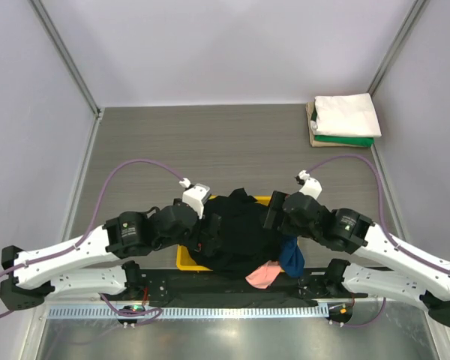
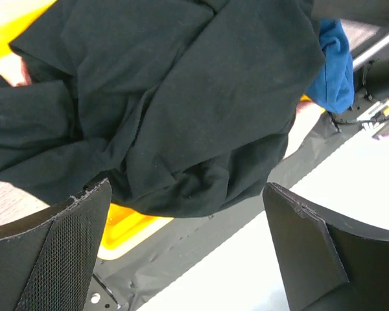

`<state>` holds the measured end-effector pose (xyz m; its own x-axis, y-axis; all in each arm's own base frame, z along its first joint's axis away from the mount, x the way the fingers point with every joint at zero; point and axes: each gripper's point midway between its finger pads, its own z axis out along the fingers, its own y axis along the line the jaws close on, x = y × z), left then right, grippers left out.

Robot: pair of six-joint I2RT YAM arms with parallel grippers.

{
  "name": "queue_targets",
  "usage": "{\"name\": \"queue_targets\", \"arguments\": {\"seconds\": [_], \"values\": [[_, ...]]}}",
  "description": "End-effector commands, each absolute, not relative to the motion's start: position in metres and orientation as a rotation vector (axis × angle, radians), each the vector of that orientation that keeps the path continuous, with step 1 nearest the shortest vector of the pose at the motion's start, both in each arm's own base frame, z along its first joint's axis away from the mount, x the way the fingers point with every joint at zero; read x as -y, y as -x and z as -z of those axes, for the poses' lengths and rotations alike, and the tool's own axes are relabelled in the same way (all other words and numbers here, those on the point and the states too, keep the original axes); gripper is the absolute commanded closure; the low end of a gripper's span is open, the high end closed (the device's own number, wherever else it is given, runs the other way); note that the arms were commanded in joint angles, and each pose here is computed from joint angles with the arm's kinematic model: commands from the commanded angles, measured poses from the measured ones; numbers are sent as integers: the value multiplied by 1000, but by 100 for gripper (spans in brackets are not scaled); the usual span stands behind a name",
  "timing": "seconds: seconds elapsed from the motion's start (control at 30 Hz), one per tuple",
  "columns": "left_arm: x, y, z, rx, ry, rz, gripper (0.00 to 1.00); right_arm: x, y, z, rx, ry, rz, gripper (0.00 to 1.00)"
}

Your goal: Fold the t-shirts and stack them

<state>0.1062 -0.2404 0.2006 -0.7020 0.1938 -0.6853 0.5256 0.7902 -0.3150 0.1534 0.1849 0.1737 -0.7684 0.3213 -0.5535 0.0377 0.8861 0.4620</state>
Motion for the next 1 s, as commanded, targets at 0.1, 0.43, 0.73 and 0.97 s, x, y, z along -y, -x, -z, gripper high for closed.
{"name": "queue_targets", "arguments": {"seconds": [0.1,0.43,0.73,0.97], "values": [[219,-131,-220,-2278,-422,476,0,-207,-151,-176,-2420,-158,-592,0],[181,-143,-216,-2205,-311,381,0,-238,-151,-132,-2540,1,-477,10],[160,-136,-212,-2179,-216,448,0,-252,-166,-160,-2478,17,-491,96],[160,-135,-220,-2166,-188,490,0,-256,-200,-282,-2300,97,-416,99]]}}
